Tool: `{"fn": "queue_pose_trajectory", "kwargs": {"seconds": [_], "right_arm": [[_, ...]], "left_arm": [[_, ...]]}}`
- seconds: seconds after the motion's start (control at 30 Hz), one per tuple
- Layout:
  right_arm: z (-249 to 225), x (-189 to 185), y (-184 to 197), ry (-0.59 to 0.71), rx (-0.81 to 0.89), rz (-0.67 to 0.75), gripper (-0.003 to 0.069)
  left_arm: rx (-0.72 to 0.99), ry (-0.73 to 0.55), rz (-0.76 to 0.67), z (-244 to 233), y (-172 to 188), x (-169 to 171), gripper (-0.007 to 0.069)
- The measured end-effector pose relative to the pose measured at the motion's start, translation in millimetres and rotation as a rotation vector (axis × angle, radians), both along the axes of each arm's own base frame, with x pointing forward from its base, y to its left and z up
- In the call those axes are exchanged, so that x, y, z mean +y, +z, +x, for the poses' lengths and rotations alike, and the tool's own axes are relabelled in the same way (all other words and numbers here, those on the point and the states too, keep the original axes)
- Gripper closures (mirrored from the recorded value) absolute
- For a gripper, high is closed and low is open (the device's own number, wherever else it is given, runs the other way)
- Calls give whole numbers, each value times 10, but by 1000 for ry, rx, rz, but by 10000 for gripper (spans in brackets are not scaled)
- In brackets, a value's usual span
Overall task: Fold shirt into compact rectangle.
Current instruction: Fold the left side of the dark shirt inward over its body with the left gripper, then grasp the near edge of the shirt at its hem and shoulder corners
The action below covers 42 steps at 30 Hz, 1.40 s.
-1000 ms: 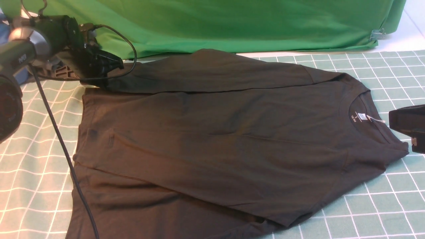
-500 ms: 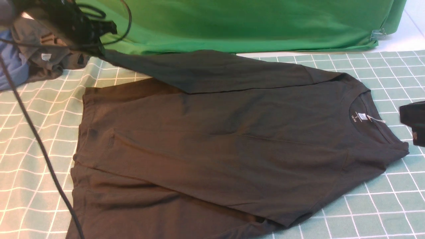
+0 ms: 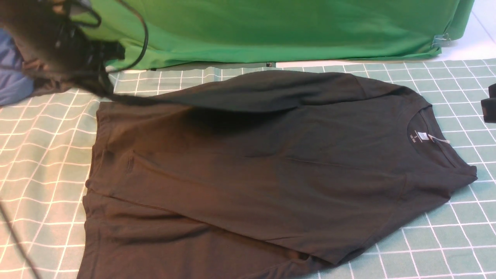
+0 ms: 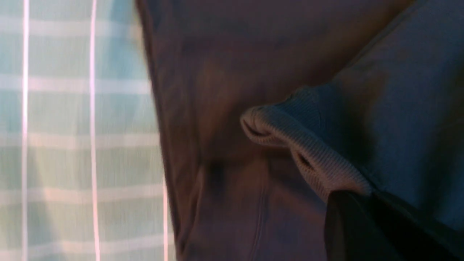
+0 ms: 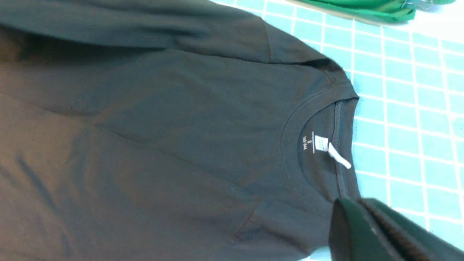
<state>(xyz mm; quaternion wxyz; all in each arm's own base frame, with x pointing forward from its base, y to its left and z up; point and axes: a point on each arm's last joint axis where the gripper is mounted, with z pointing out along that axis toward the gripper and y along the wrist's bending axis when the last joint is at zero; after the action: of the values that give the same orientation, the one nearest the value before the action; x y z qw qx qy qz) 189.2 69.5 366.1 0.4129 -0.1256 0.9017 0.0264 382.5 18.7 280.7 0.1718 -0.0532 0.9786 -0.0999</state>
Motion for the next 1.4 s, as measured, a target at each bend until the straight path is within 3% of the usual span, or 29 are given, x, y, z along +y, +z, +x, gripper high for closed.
{"fn": "queue_pose_trajectory", "kwargs": {"seconds": [0.33,0.63,0.83,0.87,0.93,1.07,1.17,1.3,1.4], "right_arm": [[11,32,-16,11,-12,38,637],[25,70,-11,21,-33,89,630],[45,80,-45,18,-15,85,622],[57,86,-65,16,-1,81,621],[76,95,-94,15,14,76,620],[99,107,-121,14,29,71,615],[104,109,-121,15,27,72,611],[107,111,-117,16,21,74,608],[110,113,-113,20,15,74,603]], "left_arm": [[120,77,-63,-723,-558,-96,605],[196,93,-107,-916,-809,-145,587],[191,65,-106,-922,-799,-151,405],[202,61,-108,-932,-800,-155,321],[213,49,-110,-949,-792,-160,235],[190,40,-106,-998,-682,-164,152],[154,43,-98,-1093,-510,-168,180],[130,37,-101,-1356,-345,-201,303],[153,27,-82,-1705,-396,-220,468]]}}
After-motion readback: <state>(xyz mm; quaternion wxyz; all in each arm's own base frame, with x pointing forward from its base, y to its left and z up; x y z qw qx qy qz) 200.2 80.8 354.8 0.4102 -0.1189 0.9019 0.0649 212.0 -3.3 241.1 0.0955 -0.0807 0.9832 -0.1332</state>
